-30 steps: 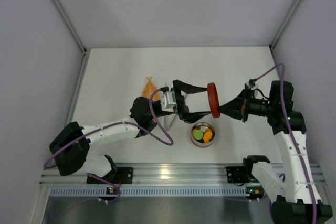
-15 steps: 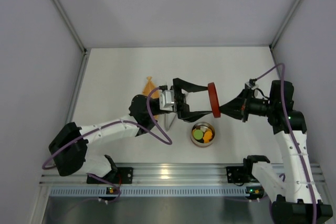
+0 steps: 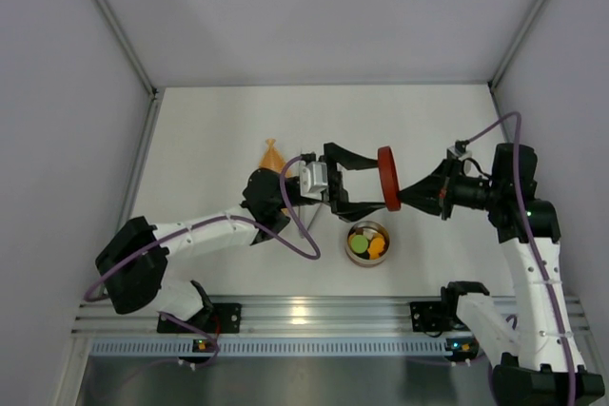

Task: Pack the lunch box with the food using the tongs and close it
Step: Pick up the box lid from the center of the board.

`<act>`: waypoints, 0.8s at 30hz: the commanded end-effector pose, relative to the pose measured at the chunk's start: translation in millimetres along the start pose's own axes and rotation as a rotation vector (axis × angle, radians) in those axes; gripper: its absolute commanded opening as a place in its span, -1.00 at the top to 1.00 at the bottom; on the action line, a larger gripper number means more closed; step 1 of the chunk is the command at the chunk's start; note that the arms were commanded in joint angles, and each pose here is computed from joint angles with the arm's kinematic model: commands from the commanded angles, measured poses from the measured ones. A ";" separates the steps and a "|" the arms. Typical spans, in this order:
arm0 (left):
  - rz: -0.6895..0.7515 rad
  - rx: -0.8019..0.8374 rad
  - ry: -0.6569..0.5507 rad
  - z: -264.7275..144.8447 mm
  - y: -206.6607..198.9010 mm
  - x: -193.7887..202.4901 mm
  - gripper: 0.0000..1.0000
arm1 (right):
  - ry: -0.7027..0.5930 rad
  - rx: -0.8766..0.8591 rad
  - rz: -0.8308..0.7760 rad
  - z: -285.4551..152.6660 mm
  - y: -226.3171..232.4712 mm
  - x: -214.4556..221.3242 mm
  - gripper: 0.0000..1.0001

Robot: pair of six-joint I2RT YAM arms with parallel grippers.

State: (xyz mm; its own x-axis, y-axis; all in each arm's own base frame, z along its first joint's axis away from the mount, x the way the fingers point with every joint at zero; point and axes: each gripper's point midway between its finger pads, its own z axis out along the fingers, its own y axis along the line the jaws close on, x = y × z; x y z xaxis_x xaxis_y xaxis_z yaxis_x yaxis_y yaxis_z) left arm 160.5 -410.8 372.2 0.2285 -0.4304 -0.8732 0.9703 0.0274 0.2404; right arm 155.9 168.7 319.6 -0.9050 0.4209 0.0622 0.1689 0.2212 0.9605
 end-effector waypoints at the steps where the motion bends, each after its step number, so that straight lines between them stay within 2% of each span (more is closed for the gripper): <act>1: 0.059 0.026 -0.056 10.3 1.7 -21.2 -0.58 | 0.005 -0.012 -0.042 -5.5 15.7 9.4 1.00; 12: 0.070 0.015 -0.064 12.8 4.8 -26.1 -0.43 | 0.037 -0.001 -0.045 -1.0 12.5 16.1 1.00; 18: 0.069 0.023 -0.057 11.8 3.3 -26.4 -0.17 | 0.042 0.001 -0.048 -0.3 11.0 17.3 1.00; 24: 0.067 0.026 -0.044 10.8 1.8 -24.3 -0.02 | 0.037 -0.005 -0.052 0.2 13.2 15.3 1.00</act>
State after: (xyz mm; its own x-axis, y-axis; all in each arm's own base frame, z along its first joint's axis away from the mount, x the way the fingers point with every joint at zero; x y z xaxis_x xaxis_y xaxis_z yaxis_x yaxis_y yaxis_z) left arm 162.4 -414.1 373.3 0.2290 -0.4233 -0.8766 0.9698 0.0222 0.2427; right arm 151.8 173.8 322.0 -0.9130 0.4055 0.0444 0.1536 0.2410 0.9583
